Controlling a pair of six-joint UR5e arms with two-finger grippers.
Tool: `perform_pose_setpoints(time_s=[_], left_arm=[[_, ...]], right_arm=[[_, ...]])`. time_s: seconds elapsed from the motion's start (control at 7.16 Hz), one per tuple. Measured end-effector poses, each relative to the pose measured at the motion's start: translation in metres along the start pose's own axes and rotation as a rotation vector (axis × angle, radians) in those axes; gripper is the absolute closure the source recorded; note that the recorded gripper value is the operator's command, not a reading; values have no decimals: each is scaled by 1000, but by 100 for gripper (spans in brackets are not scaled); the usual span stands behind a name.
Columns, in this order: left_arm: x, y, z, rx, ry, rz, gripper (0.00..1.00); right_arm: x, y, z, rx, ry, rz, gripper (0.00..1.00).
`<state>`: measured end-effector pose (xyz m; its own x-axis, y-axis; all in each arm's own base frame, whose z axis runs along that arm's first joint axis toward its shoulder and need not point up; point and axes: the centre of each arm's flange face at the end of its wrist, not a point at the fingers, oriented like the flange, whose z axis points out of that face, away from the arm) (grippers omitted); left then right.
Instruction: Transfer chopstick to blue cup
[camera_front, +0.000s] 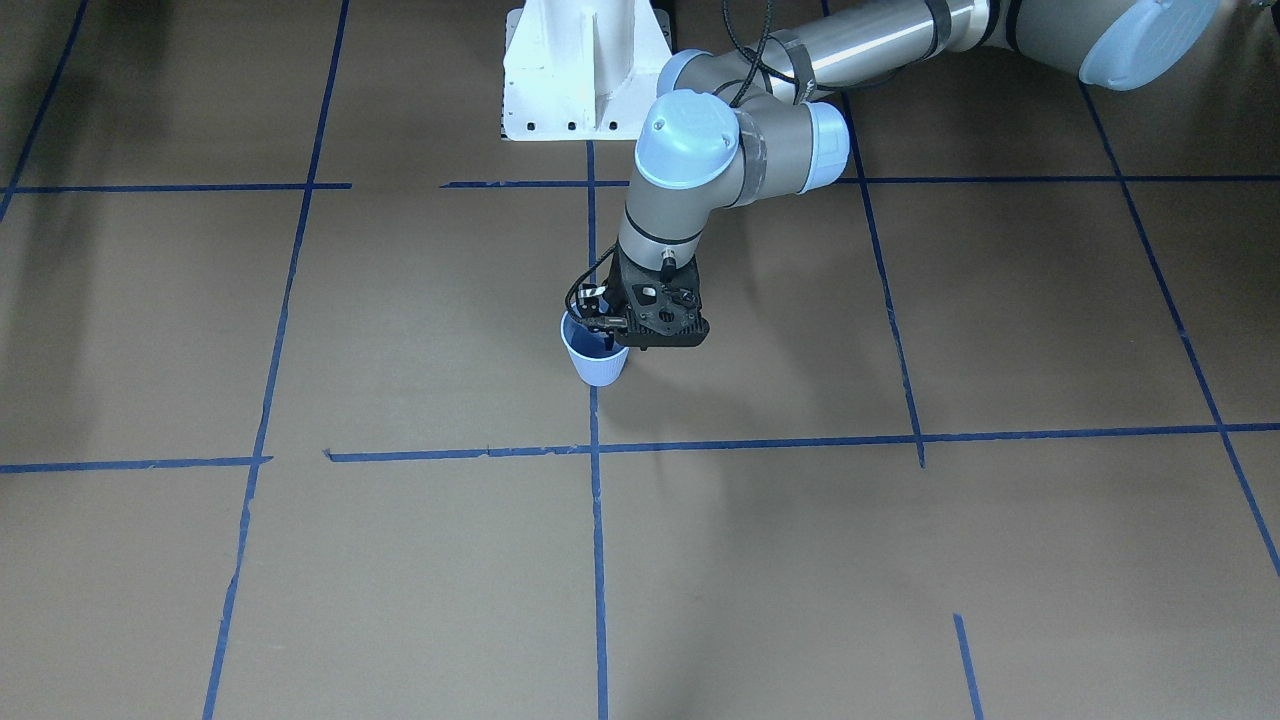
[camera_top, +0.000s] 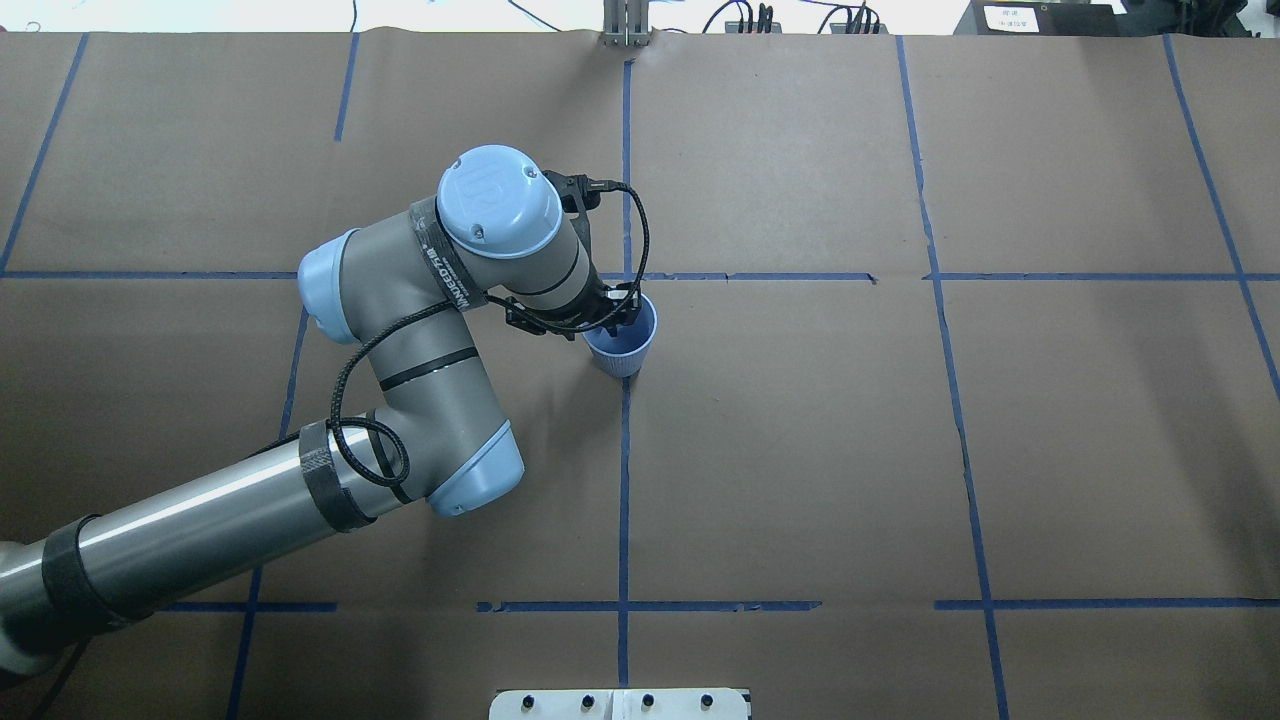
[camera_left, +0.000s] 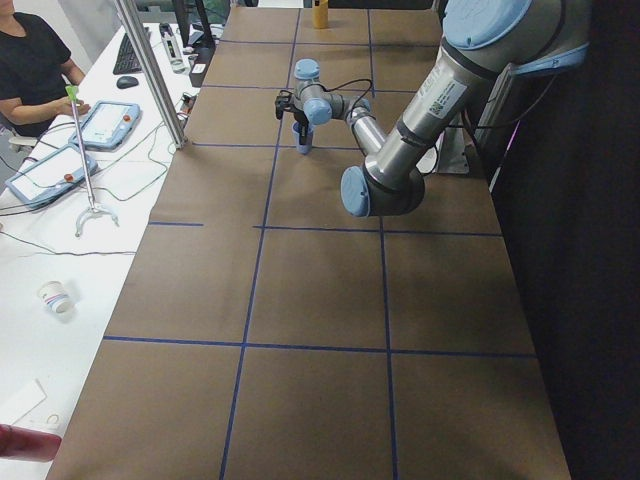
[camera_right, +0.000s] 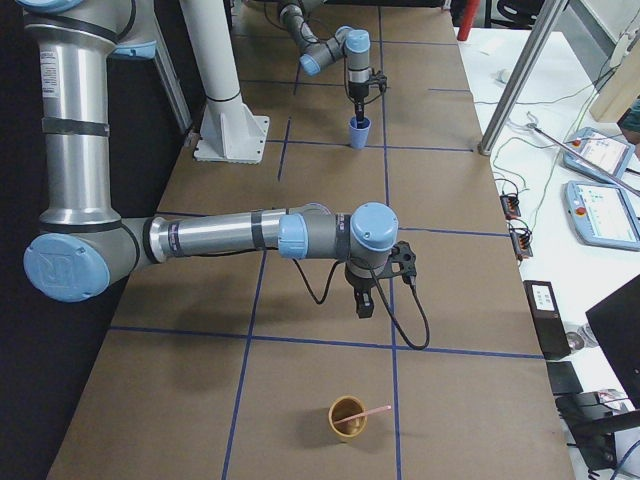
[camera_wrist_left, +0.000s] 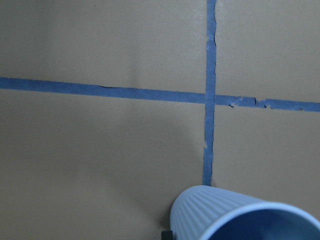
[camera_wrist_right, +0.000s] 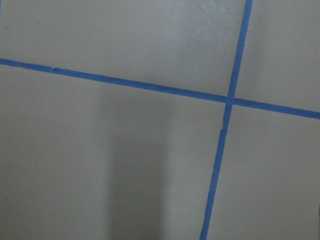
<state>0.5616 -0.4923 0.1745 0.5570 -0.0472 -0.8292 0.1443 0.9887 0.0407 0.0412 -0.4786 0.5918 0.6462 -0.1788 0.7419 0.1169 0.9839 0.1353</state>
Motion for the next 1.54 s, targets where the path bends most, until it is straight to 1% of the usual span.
perform_pose_setpoints(time_s=[0.14,0.28,0.42,0.56,0.7,0.84,0.98,1.12,1.26,1.54], left_arm=[[-6,-14,-22,32,22,-9,0],[-20,-31,-46,68,39,-24,0],[-33,-44,-63,95,48,-37,0],[-40,-53,-71,111,52,-44,0],[-44,-57,-76,120,55,-48,0],[-44,-59,-78,124,57,-49,0],[-45,-60,-79,125,57,-50,0],[-45,-60,-79,126,58,-50,0],[-45,-60,-80,126,58,-50,0],[-45,-59,-81,126,58,-51,0]], right_arm=[[3,2,1,-3,6,3,1],[14,5,-2,1,21,26,1],[37,10,-12,18,53,73,1],[61,17,-26,45,93,119,1],[93,26,-31,89,139,142,3],[137,37,-18,145,183,148,6],[173,48,4,197,206,152,6],[193,57,19,235,216,164,7],[202,60,26,252,218,178,8],[205,51,26,268,218,187,10]])
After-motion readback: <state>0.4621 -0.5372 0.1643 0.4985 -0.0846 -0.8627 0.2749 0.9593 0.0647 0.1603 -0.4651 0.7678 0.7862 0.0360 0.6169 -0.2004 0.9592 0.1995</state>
